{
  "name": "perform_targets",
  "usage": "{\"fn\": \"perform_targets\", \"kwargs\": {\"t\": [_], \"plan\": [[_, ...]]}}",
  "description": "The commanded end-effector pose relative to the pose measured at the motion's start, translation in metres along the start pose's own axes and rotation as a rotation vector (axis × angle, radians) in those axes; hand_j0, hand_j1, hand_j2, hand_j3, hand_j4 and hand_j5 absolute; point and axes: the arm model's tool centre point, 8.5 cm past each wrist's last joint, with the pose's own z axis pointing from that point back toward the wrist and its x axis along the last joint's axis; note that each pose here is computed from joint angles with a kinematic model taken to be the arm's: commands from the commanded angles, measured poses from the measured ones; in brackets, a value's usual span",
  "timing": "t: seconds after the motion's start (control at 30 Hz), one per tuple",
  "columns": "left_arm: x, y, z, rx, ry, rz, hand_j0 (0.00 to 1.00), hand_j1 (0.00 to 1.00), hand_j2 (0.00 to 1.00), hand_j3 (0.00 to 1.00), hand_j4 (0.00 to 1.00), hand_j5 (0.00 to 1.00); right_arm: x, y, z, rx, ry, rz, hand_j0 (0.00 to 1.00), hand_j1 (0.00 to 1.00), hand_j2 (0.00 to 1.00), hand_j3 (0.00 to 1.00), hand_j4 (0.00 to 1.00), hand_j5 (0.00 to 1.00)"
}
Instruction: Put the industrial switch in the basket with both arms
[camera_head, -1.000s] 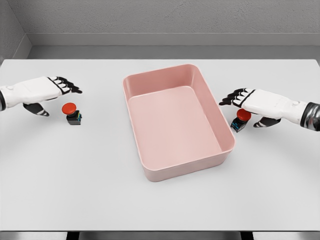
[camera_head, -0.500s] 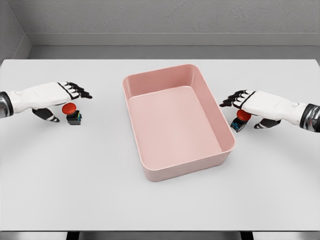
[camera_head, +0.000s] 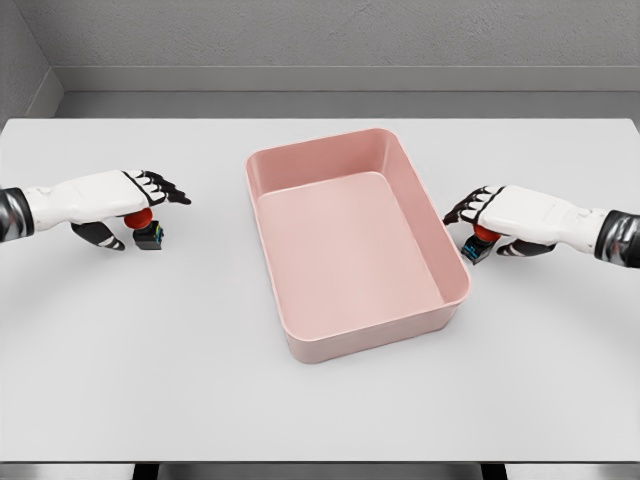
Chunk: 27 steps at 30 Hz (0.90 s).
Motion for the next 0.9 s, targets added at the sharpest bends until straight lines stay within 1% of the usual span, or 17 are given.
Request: {"fn": "perform_targets", "kwargs": {"t": [0.0,0.07,0.1,0.13,0.23,0.3,0.33,0.37,0.63,0.73,0.83,0.87], "plan": [[0.0,0.001,-0.001,0.005,-0.002,0.004,1.0,1.0,1.0,1.0,1.0,1.0,0.001,0.0,0.0,-0.002,-0.002,-0.005,0.85,0.85,0.85,0.85,0.85,0.85],[0.001,0.001,-0.001,0.004,-0.004,0.004,1.0,1.0,1.0,1.0,1.0,1.0,0.001,0.001,-0.002,0.008,-0.004,-0.007,0.78,0.78,0.78,0.78,0.78,0.78],[0.002,-0.001,-0.002,-0.003,-0.006,0.003,1.0,1.0,1.0,1.0,1.0,1.0,0.001,0.002,-0.001,0.009,-0.002,-0.009,0.71,0.71,0.71,0.71,0.71,0.71],[0.002,-0.001,-0.002,-0.004,-0.007,0.003,1.0,1.0,1.0,1.0,1.0,1.0,0.0,0.002,-0.001,0.012,-0.001,-0.01,0.7,0.7,0.7,0.7,0.7,0.7],[0.002,0.001,-0.002,0.001,-0.007,-0.001,1.0,1.0,1.0,1.0,1.0,1.0,-0.001,0.003,-0.001,0.013,0.001,-0.012,0.62,0.62,0.62,0.62,0.62,0.62],[0.002,0.002,-0.003,0.005,-0.01,-0.001,1.0,1.0,1.0,1.0,1.0,1.0,-0.002,0.004,0.0,0.014,0.007,-0.015,0.53,0.53,0.53,0.53,0.53,0.53],[0.002,0.003,-0.003,0.007,-0.009,-0.002,1.0,1.0,1.0,1.0,1.0,1.0,-0.002,0.003,0.0,0.013,0.007,-0.014,0.53,0.53,0.53,0.53,0.53,0.53],[0.002,0.003,-0.004,0.008,-0.011,-0.002,1.0,1.0,1.0,1.0,1.0,1.0,-0.004,0.004,0.0,0.013,0.011,-0.018,0.48,0.48,0.48,0.48,0.48,0.48],[0.006,-0.001,-0.006,-0.005,-0.024,-0.001,1.0,1.0,1.0,1.0,1.0,1.0,-0.005,0.002,0.002,0.008,0.014,-0.016,0.48,0.48,0.48,0.48,0.48,0.48],[0.006,0.0,-0.006,-0.004,-0.022,-0.002,1.0,1.0,1.0,1.0,1.0,1.0,-0.009,-0.008,0.006,-0.009,0.023,-0.004,0.48,0.48,0.48,0.48,0.48,0.48],[0.006,0.0,-0.006,-0.004,-0.022,-0.002,1.0,1.0,1.0,1.0,1.0,1.0,-0.016,-0.025,0.014,-0.04,0.042,0.019,0.48,0.48,0.48,0.48,0.48,0.48],[0.005,0.0,-0.006,-0.005,-0.021,-0.003,1.0,1.0,1.0,1.0,1.0,1.0,-0.016,-0.027,0.015,-0.052,0.038,0.008,0.48,0.48,0.48,0.48,0.48,0.48]]}}
